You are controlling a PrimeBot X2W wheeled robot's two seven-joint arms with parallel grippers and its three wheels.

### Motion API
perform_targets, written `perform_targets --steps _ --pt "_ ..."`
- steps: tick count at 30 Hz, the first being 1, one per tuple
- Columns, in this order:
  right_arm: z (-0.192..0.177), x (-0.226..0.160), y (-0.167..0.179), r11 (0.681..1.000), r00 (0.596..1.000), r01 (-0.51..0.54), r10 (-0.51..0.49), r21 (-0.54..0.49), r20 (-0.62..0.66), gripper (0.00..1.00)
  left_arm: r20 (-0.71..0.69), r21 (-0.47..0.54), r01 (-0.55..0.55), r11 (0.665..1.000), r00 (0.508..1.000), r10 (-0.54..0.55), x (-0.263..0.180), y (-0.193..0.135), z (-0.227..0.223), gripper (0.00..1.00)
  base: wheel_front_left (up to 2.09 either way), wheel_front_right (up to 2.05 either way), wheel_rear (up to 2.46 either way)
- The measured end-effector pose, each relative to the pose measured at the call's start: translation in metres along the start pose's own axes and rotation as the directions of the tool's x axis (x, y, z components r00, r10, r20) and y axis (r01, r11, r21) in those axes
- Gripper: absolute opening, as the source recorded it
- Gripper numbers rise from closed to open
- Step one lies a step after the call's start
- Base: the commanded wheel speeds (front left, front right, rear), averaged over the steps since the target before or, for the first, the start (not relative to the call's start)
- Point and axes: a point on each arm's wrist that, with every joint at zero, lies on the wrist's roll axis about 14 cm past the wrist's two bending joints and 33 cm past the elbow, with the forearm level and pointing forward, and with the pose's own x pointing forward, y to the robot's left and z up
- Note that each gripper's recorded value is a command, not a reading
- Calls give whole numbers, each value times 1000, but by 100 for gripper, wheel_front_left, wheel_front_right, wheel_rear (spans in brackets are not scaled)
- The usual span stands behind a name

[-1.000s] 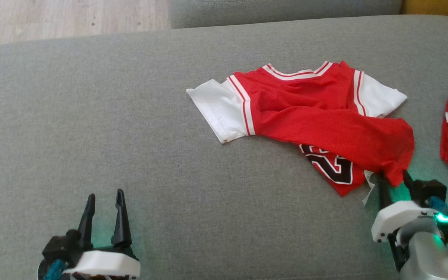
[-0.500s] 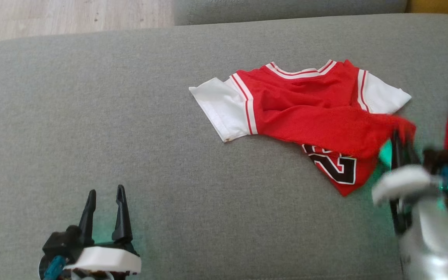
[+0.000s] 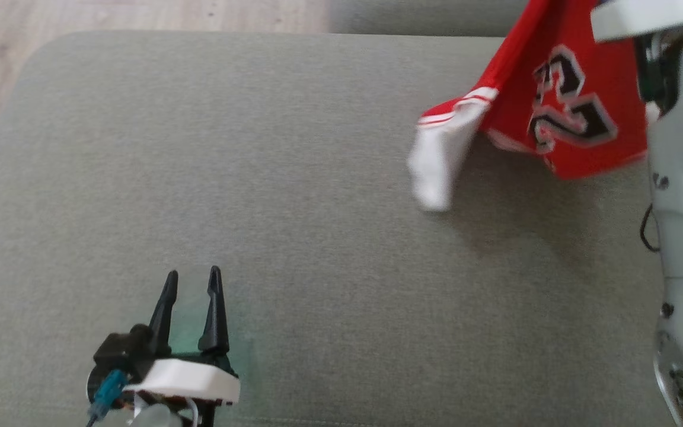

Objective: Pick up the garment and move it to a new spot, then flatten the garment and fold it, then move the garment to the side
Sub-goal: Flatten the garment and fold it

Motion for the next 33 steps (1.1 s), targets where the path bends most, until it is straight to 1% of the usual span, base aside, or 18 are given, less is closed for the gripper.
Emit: perform_targets --steps 3,6,8,10,11,13,15,17,19,20,21,22,23,25,29,33 --pt "23 11 16 999 997 -42 41 10 67 0 6 -6 -36 999 999 36 -8 9 1 100 0 0 0" --pt "31 2 19 998 995 -53 51 23 88 0 -5 -13 -47 999 999 47 -18 11 -5 100 0 0 0" --pt "13 -19 15 998 998 -41 40 37 42 0 -25 -14 -53 998 998 53 -22 12 -12 100 0 0 0" --pt "-26 -55 3 998 997 3 2 57 -74 0 -39 -14 -46 999 998 45 -24 9 -16 100 0 0 0" --pt "-47 -79 -6 998 989 37 -29 59 -144 0 -43 -11 -37 999 998 36 -23 7 -18 100 0 0 0" --pt "-86 -132 -30 990 952 134 -113 54 -285 0 -47 -1 -13 1000 999 13 -19 0 -18 100 0 0 0" --pt "-114 -184 -52 974 894 225 -195 28 -402 0 -51 4 15 1000 999 -15 -14 -8 -19 100 0 0 0" --pt "-130 -226 -68 957 837 289 -257 -8 -483 0 -56 12 46 999 997 -45 -10 -16 -20 100 0 0 0" --pt "-141 -257 -73 947 789 320 -286 -34 -544 0 -60 18 74 997 995 -73 -5 -23 -21 100 0 0 0" --pt "-147 -269 -73 943 766 332 -293 -38 -572 20 -63 20 89 996 994 -88 -4 -27 -21 100 0 0 0" --pt "-153 -281 -70 937 741 348 -298 -35 -602 81 -64 25 102 994 993 -100 -2 -31 -22 100 0 0 0" --pt "-160 -292 -67 930 716 366 -302 -30 -629 100 -66 26 112 993 992 -110 -1 -34 -22 100 0 0 0" --pt "-166 -302 -62 927 693 373 -298 -27 -656 100 -66 27 119 992 991 -117 1 -36 -22 100 0 0 0" --pt "-171 -312 -52 927 674 374 -283 -15 -683 100 -61 29 130 991 990 -129 4 -40 -20 100 0 0 0" --pt "-172 -319 -40 921 663 389 -276 5 -696 100 -66 30 146 989 987 -144 5 -45 -21 100 0 0 0" --pt "-171 -321 -33 917 665 398 -274 19 -695 100 -81 28 158 987 985 -155 6 -49 -26 100 0 0 0"
